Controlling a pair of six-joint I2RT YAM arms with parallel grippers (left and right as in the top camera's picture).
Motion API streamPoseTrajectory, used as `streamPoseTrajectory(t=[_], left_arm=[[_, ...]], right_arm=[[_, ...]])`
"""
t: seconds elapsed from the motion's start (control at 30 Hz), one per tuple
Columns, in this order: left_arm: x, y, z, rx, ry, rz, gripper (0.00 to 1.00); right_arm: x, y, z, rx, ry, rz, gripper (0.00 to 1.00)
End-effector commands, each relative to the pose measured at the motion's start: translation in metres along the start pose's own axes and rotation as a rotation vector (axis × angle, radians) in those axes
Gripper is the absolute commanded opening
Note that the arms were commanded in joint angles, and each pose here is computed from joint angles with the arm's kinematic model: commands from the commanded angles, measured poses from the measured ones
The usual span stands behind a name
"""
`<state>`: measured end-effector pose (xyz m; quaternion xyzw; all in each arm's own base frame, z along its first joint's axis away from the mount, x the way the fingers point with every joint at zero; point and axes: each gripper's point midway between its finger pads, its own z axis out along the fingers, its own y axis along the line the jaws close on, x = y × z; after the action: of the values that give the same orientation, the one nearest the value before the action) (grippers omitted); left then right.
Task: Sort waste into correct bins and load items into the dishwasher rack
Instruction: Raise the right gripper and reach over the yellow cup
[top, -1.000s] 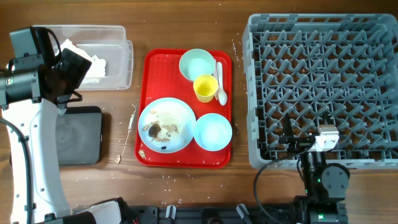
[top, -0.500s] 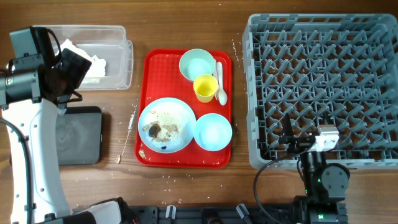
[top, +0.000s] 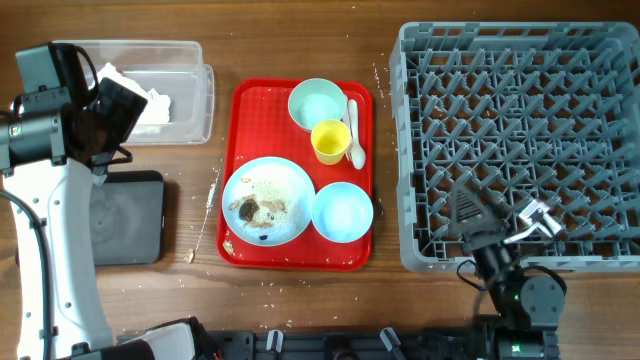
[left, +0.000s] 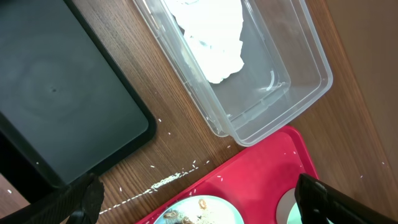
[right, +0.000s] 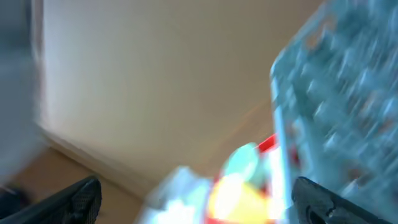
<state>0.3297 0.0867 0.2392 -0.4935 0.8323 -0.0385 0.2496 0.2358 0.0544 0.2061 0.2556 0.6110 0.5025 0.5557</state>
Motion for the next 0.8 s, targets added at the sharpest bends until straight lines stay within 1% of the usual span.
streamPoseTrajectory(t=[0.0,0.07,0.1,0.23,0.3,0.33,0.4,0.43,0.53,0.7,0.77], left_arm=[[-0.002,0.003,0.003,-0.019,-0.004,-0.002,1.00],[-0.002,0.003,0.003,-0.019,-0.004,-0.002,1.00],[-0.002,0.003,0.003,-0.019,-0.004,-0.002,1.00],[-0.002,0.003,0.003,-0.019,-0.004,-0.002,1.00],[-0.002,0.003,0.003,-0.019,-0.004,-0.002,1.00],[-0.002,0.003,0.003,-0.019,-0.004,-0.002,1.00],[-0.002,0.003,0.003,-0.019,-0.004,-0.002,1.00],[-0.002,0.003,0.003,-0.019,-0.004,-0.002,1.00],[-0.002,0.003,0.003,-0.019,-0.004,-0.002,1.00],[-0.002,0.003,0.003,-0.019,-0.004,-0.002,1.00],[-0.002,0.003,0.003,-0.019,-0.004,-0.002,1.00]], right_arm=[[0.001,0.053,-0.007,-0.219,0.068,0.246,1.00],[-0.012,0.096,-0.020,-0.399,0.013,0.126,1.00],[-0.020,0.111,-0.026,-0.452,-0.033,0.091,1.00],[-0.043,0.140,-0.033,-0.479,-0.149,-0.043,1.00],[-0.050,0.152,-0.031,-0.473,-0.170,-0.110,1.00],[-0.052,0.162,-0.027,-0.460,-0.162,-0.173,1.00],[-0.050,0.179,-0.019,-0.457,-0.116,-0.293,1.00],[-0.046,0.190,-0.011,-0.458,-0.062,-0.381,1.00],[-0.036,0.210,0.019,-0.427,0.143,-0.504,1.00],[-0.045,0.212,0.086,-0.307,0.392,-0.608,1.00],[-0.050,0.209,0.108,-0.279,0.445,-0.628,0.99]])
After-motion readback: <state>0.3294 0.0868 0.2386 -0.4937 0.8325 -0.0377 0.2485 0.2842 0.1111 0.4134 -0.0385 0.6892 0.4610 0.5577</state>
